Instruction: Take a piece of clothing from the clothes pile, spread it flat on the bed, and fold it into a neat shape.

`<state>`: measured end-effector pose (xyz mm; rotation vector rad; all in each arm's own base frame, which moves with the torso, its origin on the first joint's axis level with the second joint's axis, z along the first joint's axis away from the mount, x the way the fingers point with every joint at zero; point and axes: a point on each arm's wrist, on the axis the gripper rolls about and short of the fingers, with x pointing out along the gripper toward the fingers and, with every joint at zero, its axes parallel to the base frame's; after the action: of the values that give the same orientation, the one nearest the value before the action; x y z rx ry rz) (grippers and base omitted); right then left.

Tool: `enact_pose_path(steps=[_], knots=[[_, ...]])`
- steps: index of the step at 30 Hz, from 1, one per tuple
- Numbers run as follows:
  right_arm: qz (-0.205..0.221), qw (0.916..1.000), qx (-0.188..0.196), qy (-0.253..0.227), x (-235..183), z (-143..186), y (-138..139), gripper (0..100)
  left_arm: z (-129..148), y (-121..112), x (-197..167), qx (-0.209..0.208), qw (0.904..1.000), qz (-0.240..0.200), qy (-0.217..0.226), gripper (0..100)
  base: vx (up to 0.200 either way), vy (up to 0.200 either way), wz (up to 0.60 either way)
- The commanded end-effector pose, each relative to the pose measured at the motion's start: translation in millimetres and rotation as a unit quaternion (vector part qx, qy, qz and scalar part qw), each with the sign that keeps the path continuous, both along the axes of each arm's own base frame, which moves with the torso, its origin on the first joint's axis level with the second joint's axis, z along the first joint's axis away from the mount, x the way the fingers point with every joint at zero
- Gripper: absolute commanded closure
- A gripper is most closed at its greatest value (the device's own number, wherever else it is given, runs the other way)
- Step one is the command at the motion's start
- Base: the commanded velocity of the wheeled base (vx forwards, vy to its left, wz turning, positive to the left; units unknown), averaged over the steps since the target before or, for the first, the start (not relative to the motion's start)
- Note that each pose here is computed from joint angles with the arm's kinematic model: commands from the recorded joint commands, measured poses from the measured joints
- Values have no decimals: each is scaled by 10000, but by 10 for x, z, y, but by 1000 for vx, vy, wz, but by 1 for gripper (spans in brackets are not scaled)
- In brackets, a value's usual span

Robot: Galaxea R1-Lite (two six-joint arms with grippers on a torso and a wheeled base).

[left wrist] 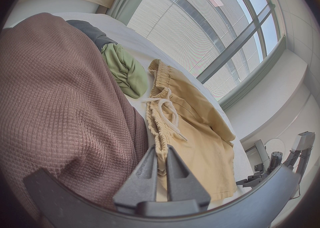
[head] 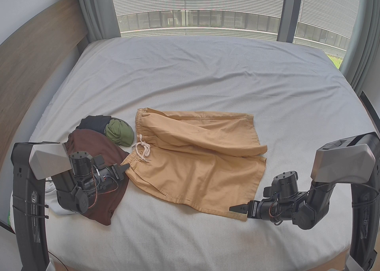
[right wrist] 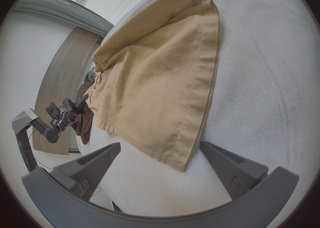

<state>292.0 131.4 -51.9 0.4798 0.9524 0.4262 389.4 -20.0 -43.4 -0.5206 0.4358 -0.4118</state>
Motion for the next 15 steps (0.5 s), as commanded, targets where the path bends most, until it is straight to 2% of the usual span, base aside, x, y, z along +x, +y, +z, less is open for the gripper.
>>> enact_pose_path(steps=[1,15], knots=[[46,10000,5,44,-27,-1,22,0,-3,1,3,-2,10000,4,-8,100,0,0,0],[-42,9996,192,192,-50,17,93,0,-31,7,3,-2,10000,12,23,100,0,0,0]])
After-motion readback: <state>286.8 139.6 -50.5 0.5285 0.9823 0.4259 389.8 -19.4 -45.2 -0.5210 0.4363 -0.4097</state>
